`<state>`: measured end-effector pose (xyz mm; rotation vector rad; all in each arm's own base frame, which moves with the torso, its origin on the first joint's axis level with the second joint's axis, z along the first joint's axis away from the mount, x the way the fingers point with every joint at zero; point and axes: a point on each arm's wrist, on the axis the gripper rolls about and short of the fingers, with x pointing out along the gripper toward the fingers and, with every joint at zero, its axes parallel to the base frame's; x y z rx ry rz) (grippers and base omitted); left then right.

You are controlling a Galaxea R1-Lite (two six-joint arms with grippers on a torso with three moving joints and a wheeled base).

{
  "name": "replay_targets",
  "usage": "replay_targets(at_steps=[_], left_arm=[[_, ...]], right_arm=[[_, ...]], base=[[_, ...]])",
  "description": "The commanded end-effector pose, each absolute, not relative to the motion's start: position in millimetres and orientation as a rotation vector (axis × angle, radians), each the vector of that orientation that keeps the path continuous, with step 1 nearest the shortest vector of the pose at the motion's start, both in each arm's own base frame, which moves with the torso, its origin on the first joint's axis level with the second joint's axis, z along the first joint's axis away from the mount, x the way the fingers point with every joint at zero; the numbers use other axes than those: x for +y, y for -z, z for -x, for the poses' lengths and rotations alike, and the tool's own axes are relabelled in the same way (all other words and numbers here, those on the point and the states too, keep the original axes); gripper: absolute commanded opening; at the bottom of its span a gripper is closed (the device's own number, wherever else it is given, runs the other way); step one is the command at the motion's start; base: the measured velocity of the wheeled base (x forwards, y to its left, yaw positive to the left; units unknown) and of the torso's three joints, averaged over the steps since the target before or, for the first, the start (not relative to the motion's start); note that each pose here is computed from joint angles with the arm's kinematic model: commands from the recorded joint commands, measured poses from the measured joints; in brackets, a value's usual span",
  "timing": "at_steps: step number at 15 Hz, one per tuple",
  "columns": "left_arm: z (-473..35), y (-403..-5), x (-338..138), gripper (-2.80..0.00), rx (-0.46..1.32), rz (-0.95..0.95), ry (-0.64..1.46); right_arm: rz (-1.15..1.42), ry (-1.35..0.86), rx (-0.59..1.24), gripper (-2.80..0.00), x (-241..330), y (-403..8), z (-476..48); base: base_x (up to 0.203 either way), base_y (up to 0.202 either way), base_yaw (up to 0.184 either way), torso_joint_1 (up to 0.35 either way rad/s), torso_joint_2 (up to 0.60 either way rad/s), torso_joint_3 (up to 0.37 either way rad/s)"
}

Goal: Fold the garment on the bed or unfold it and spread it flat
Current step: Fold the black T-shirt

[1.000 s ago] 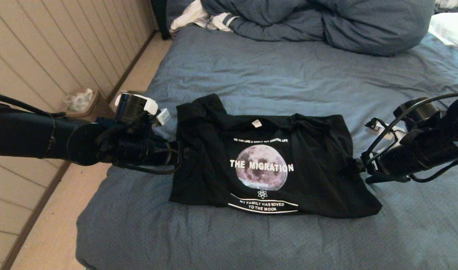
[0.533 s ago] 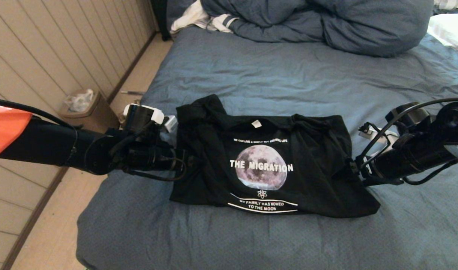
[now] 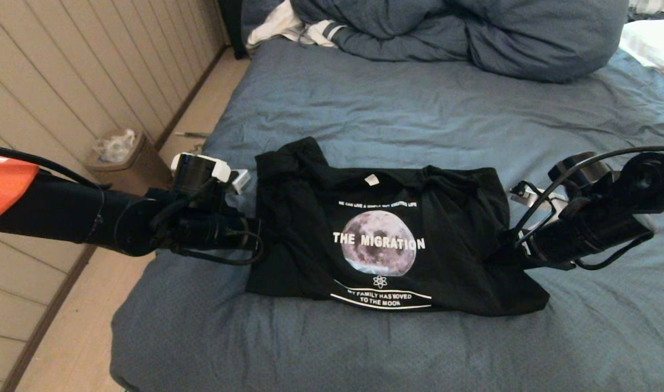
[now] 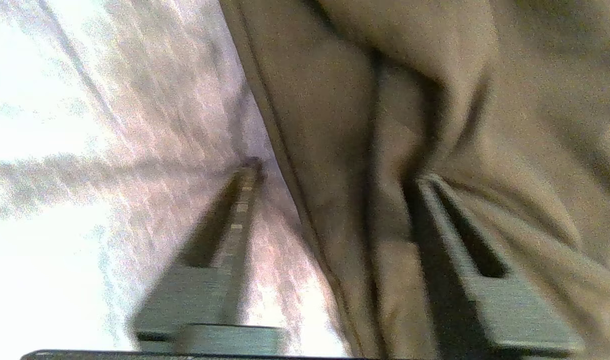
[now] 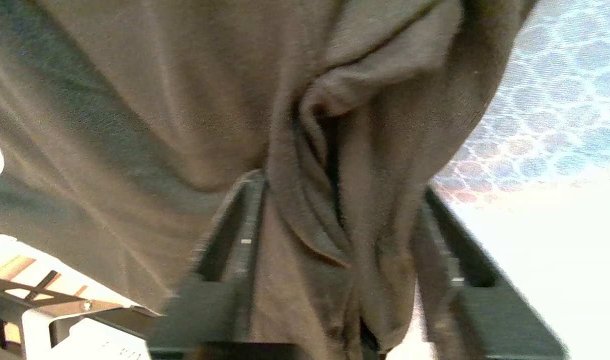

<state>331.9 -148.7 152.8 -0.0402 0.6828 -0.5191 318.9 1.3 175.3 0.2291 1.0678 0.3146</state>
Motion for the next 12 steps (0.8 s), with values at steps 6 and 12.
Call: replay_targets(at_steps=[6, 12], left_arm=[[-298.8, -168.9, -161.4, -2.8, 0.679, 0.07, 0.586], [-303.2, -162.8, -170.6, -2.8, 0.701, 0.082, 0.596]], right_arm=[[-0.25, -0.381, 1.078, -2.8, 9.0, -178.3, -301.2], [-0.264, -0.389, 1.063, -2.8, 6.1, -182.3, -297.2]], base=[[0.0, 0.0, 0.0, 0.0, 0.0, 0.0], [0.0, 0.0, 0.0, 0.0, 0.0, 0.0]])
